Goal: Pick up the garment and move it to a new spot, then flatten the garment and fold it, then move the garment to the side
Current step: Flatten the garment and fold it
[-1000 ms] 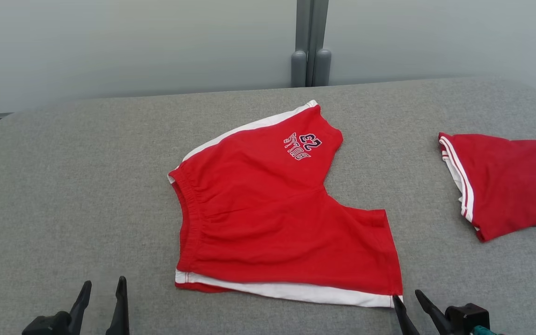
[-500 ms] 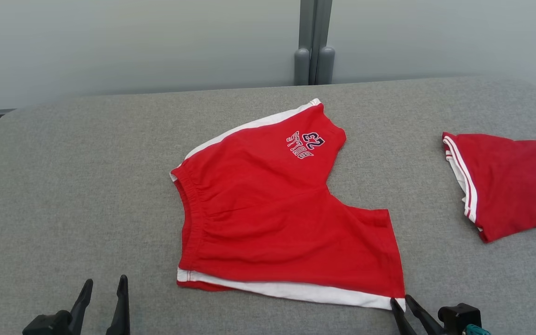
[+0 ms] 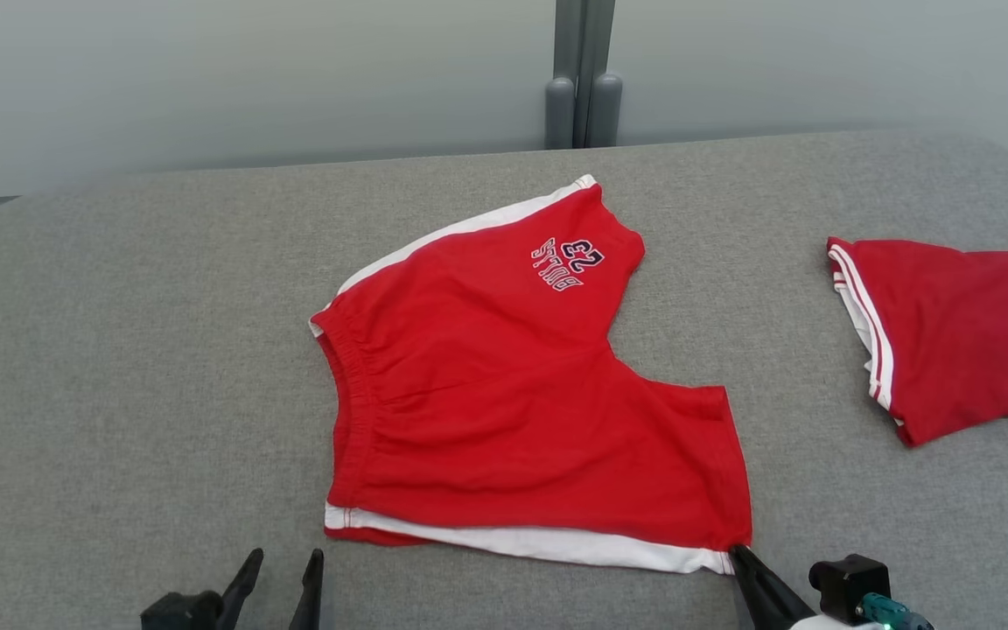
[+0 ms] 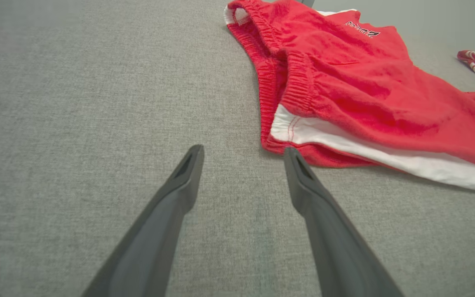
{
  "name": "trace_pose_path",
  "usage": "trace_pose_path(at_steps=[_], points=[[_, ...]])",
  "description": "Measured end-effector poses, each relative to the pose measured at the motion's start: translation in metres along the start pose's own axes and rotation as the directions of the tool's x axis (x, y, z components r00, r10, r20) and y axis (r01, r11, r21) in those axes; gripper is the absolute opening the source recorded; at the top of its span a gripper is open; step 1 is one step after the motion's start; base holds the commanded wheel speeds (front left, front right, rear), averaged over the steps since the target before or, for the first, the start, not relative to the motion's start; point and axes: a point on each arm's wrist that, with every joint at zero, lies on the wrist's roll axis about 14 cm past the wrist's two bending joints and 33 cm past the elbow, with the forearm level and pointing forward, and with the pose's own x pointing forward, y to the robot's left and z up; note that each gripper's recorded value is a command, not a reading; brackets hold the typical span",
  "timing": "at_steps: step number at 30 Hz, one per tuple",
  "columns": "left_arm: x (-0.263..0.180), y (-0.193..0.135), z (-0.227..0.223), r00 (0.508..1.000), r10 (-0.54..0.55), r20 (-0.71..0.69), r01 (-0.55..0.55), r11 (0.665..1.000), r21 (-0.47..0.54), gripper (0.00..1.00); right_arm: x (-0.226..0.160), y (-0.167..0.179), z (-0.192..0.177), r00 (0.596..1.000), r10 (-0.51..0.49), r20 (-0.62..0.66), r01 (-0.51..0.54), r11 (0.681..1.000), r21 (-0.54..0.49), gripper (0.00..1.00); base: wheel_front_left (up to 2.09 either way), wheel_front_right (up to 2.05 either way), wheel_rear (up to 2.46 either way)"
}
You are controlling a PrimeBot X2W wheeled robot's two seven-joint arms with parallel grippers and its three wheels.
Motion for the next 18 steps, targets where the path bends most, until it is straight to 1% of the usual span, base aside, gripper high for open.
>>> trace_pose_path(at_steps=[6, 11, 12, 13, 15, 17, 18], points=[[0.021, -0.027, 0.001, 0.995, -0.099, -0.017, 0.1, 0.994, 0.033, 1.0, 0.004, -0.003, 0.004, 1.0, -0.003, 0.009, 0.003, 1.0, 0.004, 0.0, 0.0, 0.0, 0.0], [0.032, -0.036, -0.004, 0.989, -0.136, -0.052, 0.138, 0.989, 0.049, 0.99, 0.004, -0.005, 0.004, 1.0, -0.01, 0.007, 0.01, 1.0, 0.012, 0.0, 0.0, 0.0, 0.0], [0.033, -0.036, -0.007, 0.989, -0.134, -0.067, 0.138, 0.989, 0.049, 0.91, 0.005, -0.006, 0.004, 1.0, -0.012, 0.009, 0.012, 1.0, 0.012, 0.0, 0.0, 0.0, 0.0], [0.034, -0.035, -0.009, 0.988, -0.133, -0.077, 0.137, 0.989, 0.047, 0.8, 0.005, -0.007, 0.005, 1.0, -0.015, 0.012, 0.015, 1.0, 0.013, 0.0, 0.0, 0.0, 0.0], [0.034, -0.034, -0.013, 0.987, -0.131, -0.09, 0.135, 0.99, 0.038, 0.71, 0.004, -0.008, 0.006, 1.0, -0.021, 0.014, 0.021, 1.0, 0.015, 0.0, 0.0, 0.0, 0.0], [0.035, -0.034, -0.017, 0.986, -0.131, -0.102, 0.134, 0.991, 0.03, 0.55, 0.003, -0.01, 0.006, 0.999, -0.03, 0.015, 0.03, 0.999, 0.019, 0.0, 0.0, 0.0, 0.0], [0.036, -0.035, -0.016, 0.986, -0.132, -0.102, 0.136, 0.99, 0.031, 0.53, 0.003, -0.012, 0.006, 0.999, -0.033, 0.015, 0.033, 0.999, 0.02, 0.0, 0.0, 0.0, 0.0]])
